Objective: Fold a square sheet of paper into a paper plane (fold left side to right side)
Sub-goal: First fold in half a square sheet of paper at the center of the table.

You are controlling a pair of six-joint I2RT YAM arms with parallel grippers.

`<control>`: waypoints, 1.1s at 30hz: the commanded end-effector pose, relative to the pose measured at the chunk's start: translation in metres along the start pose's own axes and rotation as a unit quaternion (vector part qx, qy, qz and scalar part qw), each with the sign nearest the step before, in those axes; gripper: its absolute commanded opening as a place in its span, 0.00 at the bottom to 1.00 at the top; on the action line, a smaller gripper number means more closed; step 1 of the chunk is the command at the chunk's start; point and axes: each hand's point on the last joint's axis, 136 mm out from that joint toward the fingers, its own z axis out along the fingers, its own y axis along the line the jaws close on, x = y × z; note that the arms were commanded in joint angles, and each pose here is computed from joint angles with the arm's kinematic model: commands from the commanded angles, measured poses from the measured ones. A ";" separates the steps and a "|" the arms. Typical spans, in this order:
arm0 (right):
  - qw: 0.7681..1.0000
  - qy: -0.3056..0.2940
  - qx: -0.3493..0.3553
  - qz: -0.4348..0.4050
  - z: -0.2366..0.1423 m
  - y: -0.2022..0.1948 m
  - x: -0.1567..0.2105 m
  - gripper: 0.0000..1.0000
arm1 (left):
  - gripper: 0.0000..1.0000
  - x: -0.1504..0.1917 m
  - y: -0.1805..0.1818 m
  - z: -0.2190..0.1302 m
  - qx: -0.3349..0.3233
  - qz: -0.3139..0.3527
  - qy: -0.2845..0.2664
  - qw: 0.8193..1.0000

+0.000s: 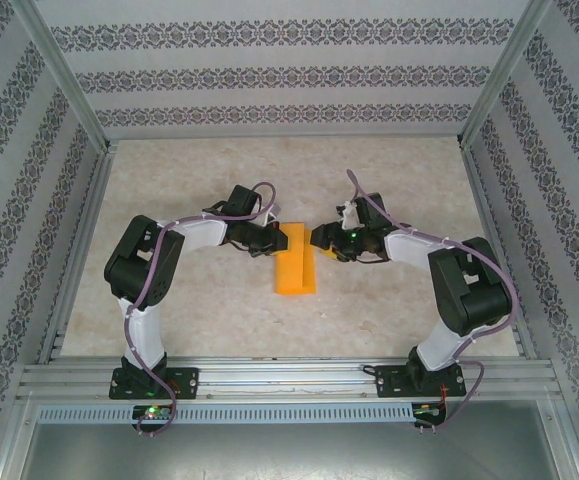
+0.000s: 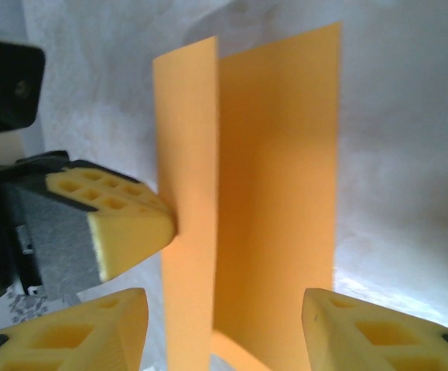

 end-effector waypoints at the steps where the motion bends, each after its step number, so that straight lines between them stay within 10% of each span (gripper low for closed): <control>1: 0.999 0.020 -0.039 0.002 0.014 0.009 0.008 0.55 | 0.05 -0.004 -0.007 0.006 0.006 0.007 -0.003 1.000; 11: 0.998 0.040 -0.046 0.002 0.039 0.012 0.013 0.49 | 0.05 -0.004 -0.008 0.008 0.007 0.005 -0.002 1.000; 19: 0.998 0.040 -0.038 0.008 0.044 0.008 0.014 0.15 | 0.09 -0.005 -0.014 0.004 0.012 0.007 -0.007 1.000; 22: 0.999 0.031 -0.025 0.008 0.042 0.005 0.011 0.00 | 0.16 -0.007 -0.024 -0.005 0.014 0.015 -0.019 1.000; 33: 0.999 0.015 0.039 0.000 0.037 -0.013 0.007 0.00 | 0.52 0.003 -0.010 -0.037 -0.072 0.028 -0.047 0.996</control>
